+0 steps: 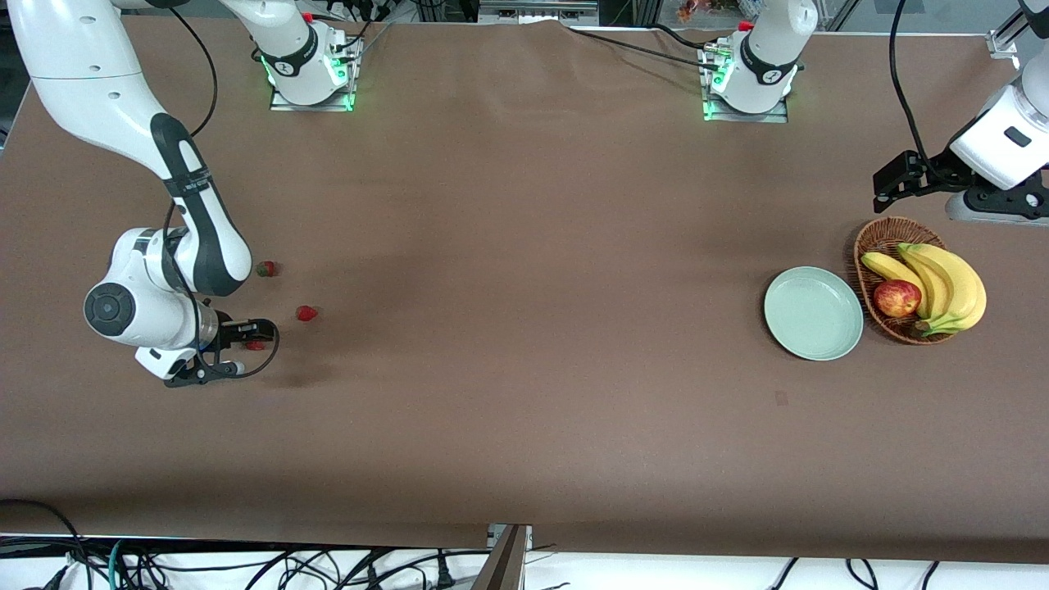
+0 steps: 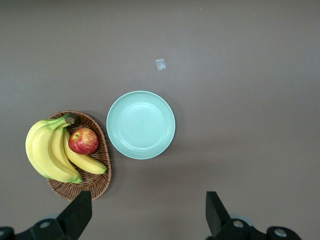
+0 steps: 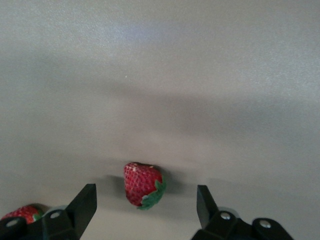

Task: Collect all strawberries into plate
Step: 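Reach the right gripper down to a strawberry and grasp it, then carry the strawberry to the table middle and open the right gripper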

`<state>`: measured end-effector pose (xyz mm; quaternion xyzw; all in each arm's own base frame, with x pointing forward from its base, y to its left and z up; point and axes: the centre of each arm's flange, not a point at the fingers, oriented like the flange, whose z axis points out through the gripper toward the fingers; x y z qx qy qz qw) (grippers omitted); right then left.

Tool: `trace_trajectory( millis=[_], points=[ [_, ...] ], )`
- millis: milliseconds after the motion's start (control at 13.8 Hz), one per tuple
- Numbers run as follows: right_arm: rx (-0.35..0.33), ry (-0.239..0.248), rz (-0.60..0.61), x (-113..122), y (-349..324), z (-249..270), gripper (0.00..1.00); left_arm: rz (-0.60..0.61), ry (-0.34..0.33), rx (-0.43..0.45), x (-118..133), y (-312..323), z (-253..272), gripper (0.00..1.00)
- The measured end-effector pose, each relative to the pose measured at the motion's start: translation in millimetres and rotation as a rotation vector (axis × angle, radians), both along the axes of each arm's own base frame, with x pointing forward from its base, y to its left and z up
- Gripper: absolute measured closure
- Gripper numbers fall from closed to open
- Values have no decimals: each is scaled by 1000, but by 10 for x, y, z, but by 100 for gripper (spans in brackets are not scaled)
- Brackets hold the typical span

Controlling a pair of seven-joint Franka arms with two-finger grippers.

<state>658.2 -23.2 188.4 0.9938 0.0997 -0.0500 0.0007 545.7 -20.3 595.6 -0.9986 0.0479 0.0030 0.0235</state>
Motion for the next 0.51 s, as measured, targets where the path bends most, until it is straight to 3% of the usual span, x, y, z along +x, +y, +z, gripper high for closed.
trace_trajectory(
  millis=[145, 436, 509],
  points=[
    [0, -1, 2, -1, 0, -1, 34, 0, 0, 0, 0, 0, 0, 0],
    [1, -2, 9, 0, -16, -1, 42, 0, 0, 0, 0, 0, 0, 0],
    [1, -2, 9, 0, -24, -1, 51, 0, 0, 0, 0, 0, 0, 0]
  ],
)
